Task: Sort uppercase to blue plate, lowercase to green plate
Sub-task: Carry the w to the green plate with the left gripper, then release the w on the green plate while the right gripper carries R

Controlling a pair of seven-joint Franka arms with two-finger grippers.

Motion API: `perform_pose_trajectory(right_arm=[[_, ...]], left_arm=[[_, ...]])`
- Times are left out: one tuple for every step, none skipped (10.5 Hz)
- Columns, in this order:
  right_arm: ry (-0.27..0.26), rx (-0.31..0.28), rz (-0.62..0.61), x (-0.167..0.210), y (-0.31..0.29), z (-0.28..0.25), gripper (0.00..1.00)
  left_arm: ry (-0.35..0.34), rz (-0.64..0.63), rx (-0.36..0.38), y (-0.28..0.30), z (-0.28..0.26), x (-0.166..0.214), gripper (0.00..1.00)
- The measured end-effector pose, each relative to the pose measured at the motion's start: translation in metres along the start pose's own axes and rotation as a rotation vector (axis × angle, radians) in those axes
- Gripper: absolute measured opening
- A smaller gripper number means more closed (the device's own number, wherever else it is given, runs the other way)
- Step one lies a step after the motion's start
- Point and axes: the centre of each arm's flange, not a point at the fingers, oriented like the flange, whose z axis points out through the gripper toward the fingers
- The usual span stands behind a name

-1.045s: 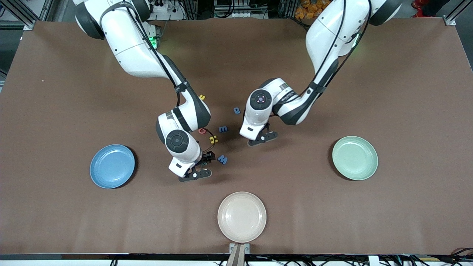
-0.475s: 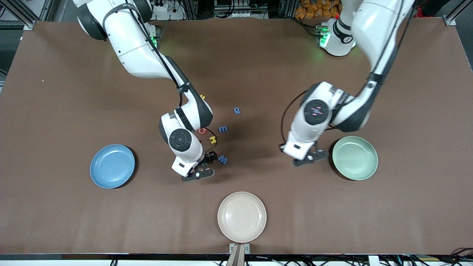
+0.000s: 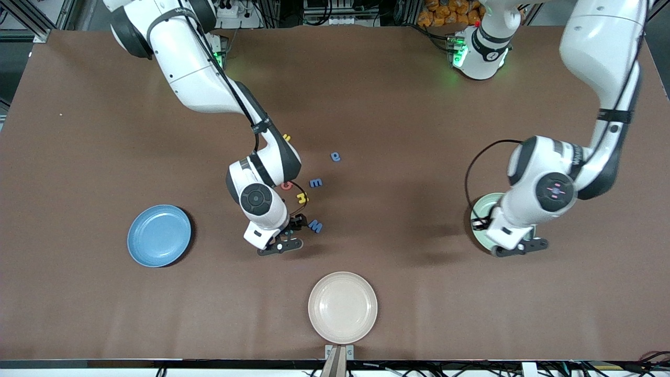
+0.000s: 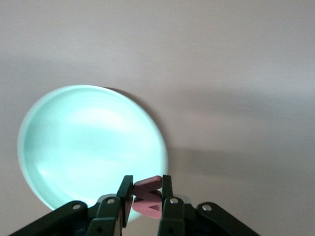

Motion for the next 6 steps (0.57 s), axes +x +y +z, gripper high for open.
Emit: perform_pose_trajectory(right_arm=[[0.003, 0.000, 0.002, 0.001, 0.001, -0.003, 0.76], [0.005, 0.001, 0.002, 0.001, 0.001, -0.004, 0.59], [0.006, 0.002, 0.001, 0.001, 0.000, -0.005, 0.45], [0.006, 0.003, 0.002, 0.001, 0.000, -0.006, 0.34], [0.009, 0.003, 0.004, 0.002, 0.002, -0.009, 0.34], [0.016, 0.001, 0.014, 0.005, 0.009, -0.014, 0.31]], left_arm=[[-0.021, -0.004, -0.003, -0.020, 0.013, 0.005, 0.27], [-0.042, -0.017, -0.003, -0.030, 0.027, 0.007, 0.27], [-0.063, -0.034, -0.006, -0.041, 0.043, 0.009, 0.27], [-0.073, -0.056, -0.016, -0.055, 0.058, 0.013, 0.27], [-0.074, -0.070, -0.024, -0.065, 0.068, 0.016, 0.29], [-0.070, -0.074, -0.027, -0.068, 0.068, 0.017, 0.39]])
